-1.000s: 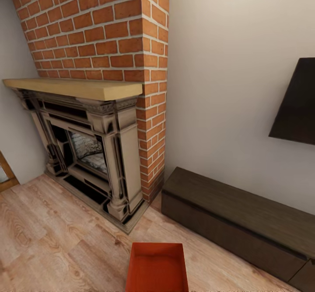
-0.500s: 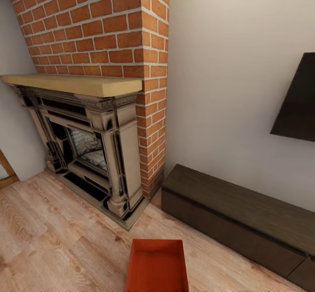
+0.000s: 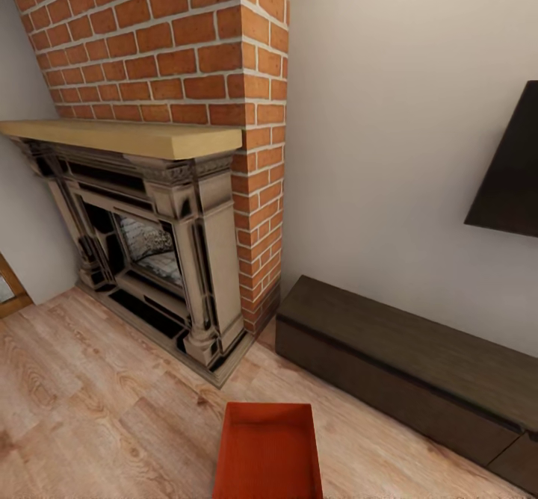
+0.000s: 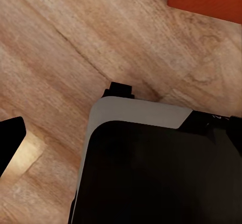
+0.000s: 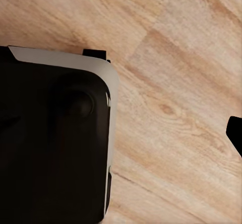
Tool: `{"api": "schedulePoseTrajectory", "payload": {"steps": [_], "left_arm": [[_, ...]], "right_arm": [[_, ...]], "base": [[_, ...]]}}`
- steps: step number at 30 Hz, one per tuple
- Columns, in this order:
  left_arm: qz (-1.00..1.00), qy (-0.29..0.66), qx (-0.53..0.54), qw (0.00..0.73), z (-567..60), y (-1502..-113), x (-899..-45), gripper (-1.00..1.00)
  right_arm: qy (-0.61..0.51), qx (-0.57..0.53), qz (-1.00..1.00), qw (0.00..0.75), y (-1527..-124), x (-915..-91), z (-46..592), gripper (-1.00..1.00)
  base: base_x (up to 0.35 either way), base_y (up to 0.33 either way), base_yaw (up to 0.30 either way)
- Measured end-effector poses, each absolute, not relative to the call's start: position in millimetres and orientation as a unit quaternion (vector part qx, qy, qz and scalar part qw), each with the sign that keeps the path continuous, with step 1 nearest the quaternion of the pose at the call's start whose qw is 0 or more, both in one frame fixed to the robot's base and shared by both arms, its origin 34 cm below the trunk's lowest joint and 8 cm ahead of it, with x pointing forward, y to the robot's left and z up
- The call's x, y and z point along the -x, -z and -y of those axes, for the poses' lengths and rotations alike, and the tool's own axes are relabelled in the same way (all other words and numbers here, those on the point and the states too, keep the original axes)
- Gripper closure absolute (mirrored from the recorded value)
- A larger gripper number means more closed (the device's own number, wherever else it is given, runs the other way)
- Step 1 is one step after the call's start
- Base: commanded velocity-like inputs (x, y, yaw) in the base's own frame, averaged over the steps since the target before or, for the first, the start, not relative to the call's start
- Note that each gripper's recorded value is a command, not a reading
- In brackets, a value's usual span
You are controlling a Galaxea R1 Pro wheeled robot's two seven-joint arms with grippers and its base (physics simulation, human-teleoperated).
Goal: Move the two storage containers from the living room to the garage. In the garage, place one container on the floor and stack the other container on top of it (either order is fine).
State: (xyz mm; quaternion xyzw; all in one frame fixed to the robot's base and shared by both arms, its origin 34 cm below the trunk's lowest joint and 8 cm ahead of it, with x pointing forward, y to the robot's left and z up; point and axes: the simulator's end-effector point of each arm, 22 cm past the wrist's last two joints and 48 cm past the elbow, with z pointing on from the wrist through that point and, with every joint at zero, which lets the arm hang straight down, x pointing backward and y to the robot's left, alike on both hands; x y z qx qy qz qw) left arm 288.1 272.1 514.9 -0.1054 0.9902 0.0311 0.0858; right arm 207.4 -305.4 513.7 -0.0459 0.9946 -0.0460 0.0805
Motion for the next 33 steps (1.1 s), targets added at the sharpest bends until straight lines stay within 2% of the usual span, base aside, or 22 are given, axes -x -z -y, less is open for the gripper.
{"api": "schedulePoseTrajectory", "payload": {"steps": [33], "left_arm": [[-0.992, -0.034, 0.105, 0.06, -272, -508, -268, -1.0]], "right_arm": [[0.045, 0.048, -0.996, 0.055, -511, -187, 305, -1.0]], "base": [[0.0, 0.0, 0.0]]}}
